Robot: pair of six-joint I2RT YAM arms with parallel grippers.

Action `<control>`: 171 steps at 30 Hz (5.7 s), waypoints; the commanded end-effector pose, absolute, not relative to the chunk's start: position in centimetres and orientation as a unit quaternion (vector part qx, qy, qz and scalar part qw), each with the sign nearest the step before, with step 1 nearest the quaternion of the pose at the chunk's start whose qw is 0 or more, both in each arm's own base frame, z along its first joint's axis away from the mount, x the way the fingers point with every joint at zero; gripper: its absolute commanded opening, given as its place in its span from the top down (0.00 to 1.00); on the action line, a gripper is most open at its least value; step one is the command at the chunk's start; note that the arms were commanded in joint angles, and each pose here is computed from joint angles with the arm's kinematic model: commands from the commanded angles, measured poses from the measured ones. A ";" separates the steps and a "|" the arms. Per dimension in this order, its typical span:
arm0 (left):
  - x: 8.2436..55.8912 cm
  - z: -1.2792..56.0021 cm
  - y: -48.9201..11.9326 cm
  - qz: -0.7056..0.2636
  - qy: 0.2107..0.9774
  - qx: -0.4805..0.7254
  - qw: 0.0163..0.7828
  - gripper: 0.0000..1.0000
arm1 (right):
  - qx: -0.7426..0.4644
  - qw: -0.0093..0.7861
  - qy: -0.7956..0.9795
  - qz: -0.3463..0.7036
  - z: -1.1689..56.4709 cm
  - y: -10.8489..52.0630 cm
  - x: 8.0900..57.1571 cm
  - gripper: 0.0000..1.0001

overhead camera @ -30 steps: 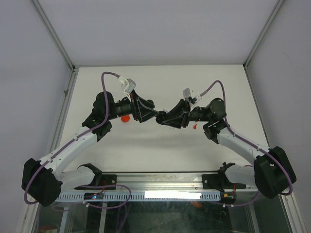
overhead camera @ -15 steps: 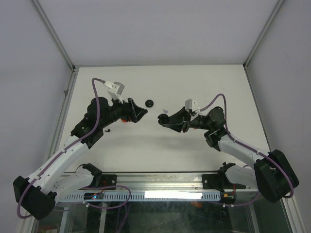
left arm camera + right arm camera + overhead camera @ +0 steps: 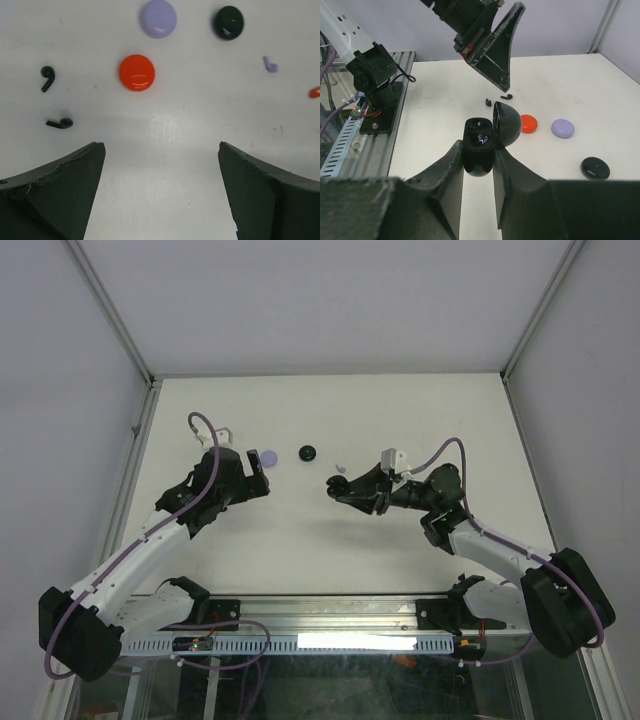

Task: Insert the wireless bluetooth earbuds into the charging case
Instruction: Pick up the earbud from the center of the board, then place the earbud in the charging case.

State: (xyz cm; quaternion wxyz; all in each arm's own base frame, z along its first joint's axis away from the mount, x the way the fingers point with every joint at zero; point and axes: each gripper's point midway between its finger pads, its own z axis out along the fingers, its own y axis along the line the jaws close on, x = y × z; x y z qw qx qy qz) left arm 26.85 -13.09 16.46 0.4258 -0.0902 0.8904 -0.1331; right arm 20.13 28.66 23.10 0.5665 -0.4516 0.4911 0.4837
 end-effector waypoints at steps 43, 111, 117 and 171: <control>29.8 2.9 -4.3 0.079 0.979 -0.081 0.170 0.58 | -0.436 0.612 0.450 0.483 26.9 28.0 19.3 1.00; 28.4 29.4 -19.3 -0.465 0.732 0.006 0.499 1.00 | -0.397 0.702 0.408 0.427 29.3 27.5 21.4 1.00; 25.6 33.9 -21.1 -0.525 0.653 0.041 0.544 1.00 | -0.387 0.713 0.400 0.426 29.9 27.8 22.0 1.00; 22.4 33.2 -31.5 -0.666 0.605 0.006 0.435 1.00 | -0.374 0.740 0.354 0.432 31.4 28.6 22.3 1.00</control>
